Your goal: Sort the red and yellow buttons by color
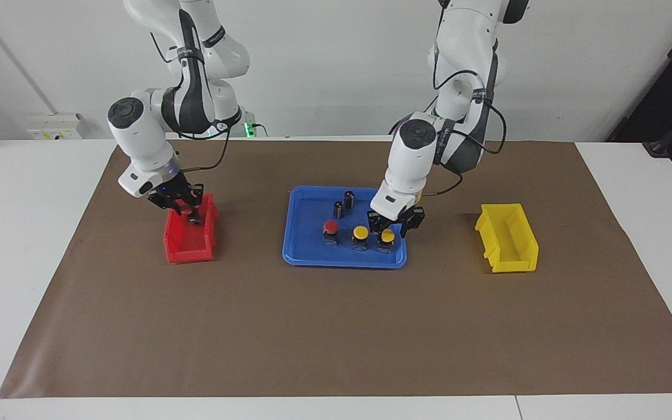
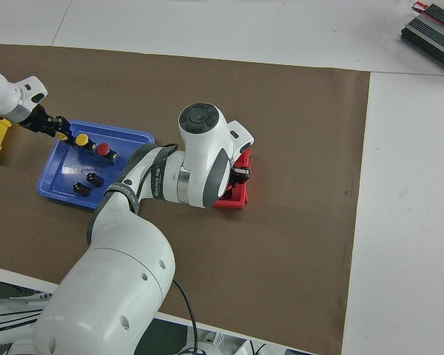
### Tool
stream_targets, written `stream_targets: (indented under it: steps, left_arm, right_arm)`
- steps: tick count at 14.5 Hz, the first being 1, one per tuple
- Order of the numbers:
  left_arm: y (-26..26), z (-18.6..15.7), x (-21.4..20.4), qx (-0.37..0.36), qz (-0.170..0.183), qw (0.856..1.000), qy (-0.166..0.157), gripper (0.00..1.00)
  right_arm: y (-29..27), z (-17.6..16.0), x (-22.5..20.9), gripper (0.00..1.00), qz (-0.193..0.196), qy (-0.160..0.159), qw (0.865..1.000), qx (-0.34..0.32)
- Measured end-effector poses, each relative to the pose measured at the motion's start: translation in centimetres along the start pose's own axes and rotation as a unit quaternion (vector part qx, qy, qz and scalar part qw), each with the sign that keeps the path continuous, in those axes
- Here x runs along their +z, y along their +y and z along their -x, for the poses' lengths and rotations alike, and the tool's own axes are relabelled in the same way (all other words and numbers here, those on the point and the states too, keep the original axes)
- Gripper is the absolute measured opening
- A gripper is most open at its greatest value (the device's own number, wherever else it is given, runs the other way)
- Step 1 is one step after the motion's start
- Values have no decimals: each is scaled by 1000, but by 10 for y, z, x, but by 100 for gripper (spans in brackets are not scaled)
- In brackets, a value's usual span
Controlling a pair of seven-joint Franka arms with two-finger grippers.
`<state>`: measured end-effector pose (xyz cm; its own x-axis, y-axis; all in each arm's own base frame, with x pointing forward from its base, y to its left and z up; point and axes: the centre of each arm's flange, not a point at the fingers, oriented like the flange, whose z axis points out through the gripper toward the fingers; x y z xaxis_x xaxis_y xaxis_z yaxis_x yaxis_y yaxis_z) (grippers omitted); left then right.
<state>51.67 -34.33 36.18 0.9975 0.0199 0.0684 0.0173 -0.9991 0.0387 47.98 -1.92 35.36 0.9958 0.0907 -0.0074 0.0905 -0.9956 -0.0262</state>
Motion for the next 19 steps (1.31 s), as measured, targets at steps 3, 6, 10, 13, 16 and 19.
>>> stream_targets:
  steps: [3, 6, 10, 13, 16, 19]
  left_arm:
    - [4, 2, -6, -16, -4, 1000, -6, 41]
    - [-1, -7, -53, -28, -26, 999, -34, 41]
    - [-138, -57, -124, -32, -35, 997, -54, 41]
    - [-267, -84, -143, -18, -27, 998, -52, 41]
    - [-313, -85, -132, -9, -24, 998, -51, 41]
    - [-319, -72, -103, -5, -23, 998, -50, 41]
  right_arm:
    - [-2, 3, 11, 41, 1, 2, 1000, -2]
    - [-2, 4, 13, 47, 1, 4, 1000, -2]
    - [-2, 1, 9, 53, 2, 4, 1000, -2]
    - [-2, -19, -22, 53, 0, -9, 1000, -4]
    - [-20, -54, -78, 54, 0, -19, 1000, -15]
    - [-88, -92, -126, 61, 4, -7, 1000, -4]
